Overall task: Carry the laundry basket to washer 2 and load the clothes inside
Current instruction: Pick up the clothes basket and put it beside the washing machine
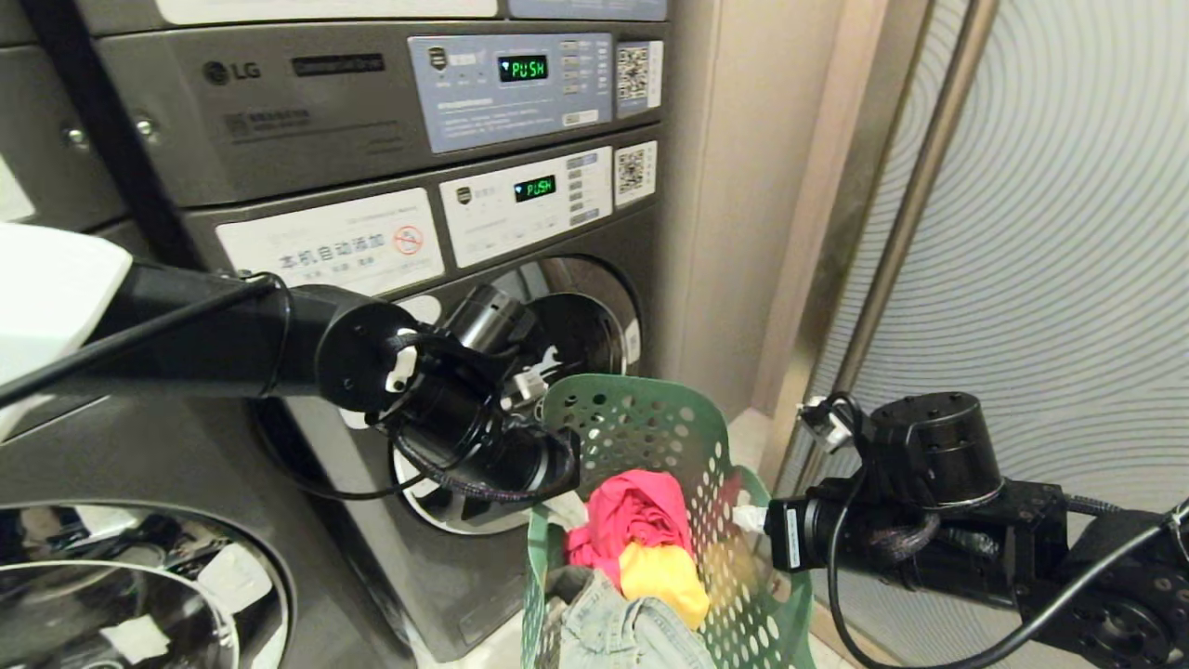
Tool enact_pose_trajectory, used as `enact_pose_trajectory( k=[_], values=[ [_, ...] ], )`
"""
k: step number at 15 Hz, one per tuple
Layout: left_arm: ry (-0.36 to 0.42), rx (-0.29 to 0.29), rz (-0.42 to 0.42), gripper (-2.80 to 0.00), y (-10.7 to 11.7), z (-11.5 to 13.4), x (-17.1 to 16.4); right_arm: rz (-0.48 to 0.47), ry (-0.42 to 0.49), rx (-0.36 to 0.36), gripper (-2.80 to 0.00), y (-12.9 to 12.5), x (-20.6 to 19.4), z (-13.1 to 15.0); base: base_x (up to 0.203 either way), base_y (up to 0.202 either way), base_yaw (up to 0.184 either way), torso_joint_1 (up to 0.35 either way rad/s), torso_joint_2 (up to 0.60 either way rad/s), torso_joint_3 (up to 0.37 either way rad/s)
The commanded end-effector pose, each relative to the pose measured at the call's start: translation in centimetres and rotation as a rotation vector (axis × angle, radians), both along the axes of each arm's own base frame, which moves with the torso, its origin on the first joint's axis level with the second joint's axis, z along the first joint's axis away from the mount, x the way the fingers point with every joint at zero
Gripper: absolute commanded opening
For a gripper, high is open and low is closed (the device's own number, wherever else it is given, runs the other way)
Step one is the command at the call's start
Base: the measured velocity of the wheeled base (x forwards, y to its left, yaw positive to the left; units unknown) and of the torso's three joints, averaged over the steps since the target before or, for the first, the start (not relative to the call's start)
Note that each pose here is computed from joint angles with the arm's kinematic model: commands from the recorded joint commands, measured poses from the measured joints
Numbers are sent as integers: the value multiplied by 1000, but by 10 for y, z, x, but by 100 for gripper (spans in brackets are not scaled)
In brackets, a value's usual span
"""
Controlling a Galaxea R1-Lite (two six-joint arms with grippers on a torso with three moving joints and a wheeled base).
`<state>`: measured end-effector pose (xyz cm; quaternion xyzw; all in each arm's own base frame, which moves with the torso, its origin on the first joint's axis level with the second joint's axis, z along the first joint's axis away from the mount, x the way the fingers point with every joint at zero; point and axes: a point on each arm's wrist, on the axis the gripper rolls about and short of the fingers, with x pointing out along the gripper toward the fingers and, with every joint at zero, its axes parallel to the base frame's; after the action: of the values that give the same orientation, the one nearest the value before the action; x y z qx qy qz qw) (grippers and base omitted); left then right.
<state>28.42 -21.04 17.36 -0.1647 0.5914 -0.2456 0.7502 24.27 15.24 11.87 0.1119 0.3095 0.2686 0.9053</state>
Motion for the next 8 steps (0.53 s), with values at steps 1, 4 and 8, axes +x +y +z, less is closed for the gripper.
enact_pose_trajectory(
  k=[1, 4, 8],
  values=[
    [13, 4, -1, -280, 3, 4, -7, 0, 7, -2, -280, -2, -3, -2, 5, -4, 175, 6, 6, 2],
    [33, 18, -7, -280, 9, 1, -18, 7, 5, -1, -280, -1, -4, -1, 1, -9, 177, 4, 0, 3],
    [45, 25, -16, -280, 13, 1, -29, 13, -3, 1, -280, -1, -7, 1, 2, -6, 177, 2, 1, 1]
  ],
)
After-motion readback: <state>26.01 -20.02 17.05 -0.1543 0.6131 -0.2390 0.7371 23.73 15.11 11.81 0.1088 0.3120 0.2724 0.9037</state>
